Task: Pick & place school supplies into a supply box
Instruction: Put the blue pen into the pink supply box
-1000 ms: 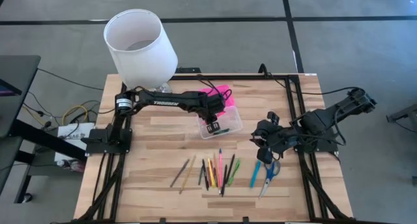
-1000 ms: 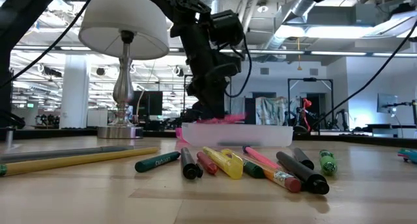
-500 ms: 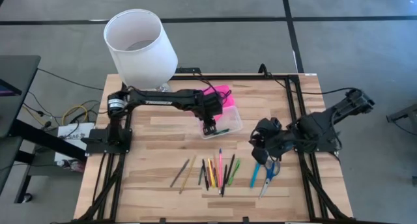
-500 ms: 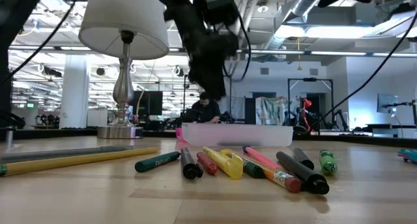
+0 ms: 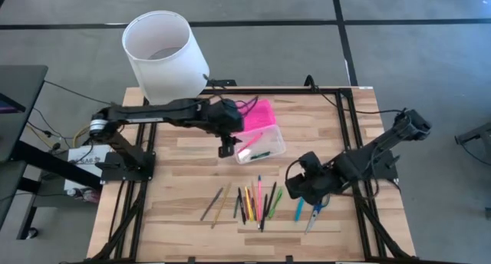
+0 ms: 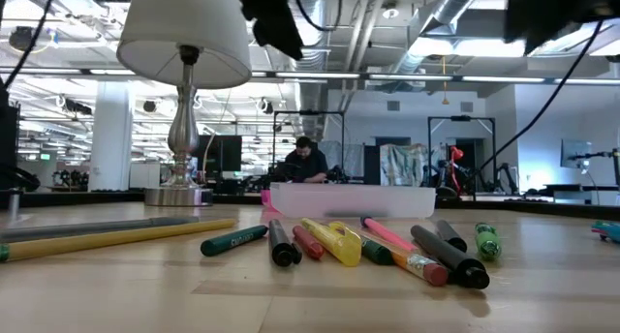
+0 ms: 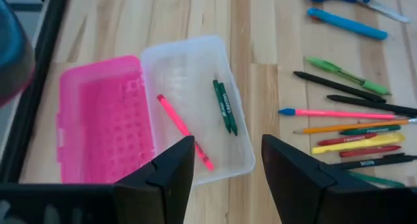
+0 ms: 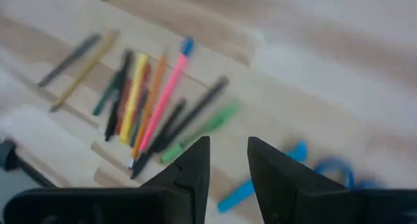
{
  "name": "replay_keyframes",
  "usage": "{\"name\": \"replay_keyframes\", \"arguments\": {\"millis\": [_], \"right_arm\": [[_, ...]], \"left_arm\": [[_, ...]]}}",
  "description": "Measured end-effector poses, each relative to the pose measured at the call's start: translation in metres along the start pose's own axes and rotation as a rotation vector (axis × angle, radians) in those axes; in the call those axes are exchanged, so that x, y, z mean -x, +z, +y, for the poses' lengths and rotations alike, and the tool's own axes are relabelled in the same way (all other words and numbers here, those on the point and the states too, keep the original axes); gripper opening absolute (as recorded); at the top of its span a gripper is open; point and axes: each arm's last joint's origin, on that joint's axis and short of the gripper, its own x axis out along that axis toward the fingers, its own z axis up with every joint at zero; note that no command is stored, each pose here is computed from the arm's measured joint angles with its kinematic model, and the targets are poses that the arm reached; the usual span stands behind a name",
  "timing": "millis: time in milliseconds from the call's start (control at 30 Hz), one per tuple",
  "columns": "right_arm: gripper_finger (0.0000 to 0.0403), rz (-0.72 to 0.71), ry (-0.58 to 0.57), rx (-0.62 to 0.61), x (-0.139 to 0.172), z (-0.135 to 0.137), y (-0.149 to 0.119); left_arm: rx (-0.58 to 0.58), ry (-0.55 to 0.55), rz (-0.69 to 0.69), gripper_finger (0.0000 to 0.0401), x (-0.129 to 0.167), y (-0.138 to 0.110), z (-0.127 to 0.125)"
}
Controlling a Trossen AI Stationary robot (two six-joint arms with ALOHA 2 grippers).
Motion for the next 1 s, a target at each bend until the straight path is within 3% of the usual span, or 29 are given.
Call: {"name": "replay_keyframes", "arguments": {"millis": [267, 633, 1000], "right_arm": [[0.0097, 0.133, -0.035, -0.232, -0.026, 0.016, -0.022], [0.0097, 0.281, -0.193, -0.361, -0.071, 0.027, -0.043], [0.0097, 0.304, -0.312, -0.441, -0.104, 0.029, -0.056]], "left_arm": [[0.017, 0.037, -0.004, 0.0174, 0.024, -0.033, -0.002], [0.038, 0.038, -0.031, 0.0174, 0.036, -0.065, -0.005], [0.000, 0.021, -0.039, 0.0174, 0.040, -0.069, -0.006]]}}
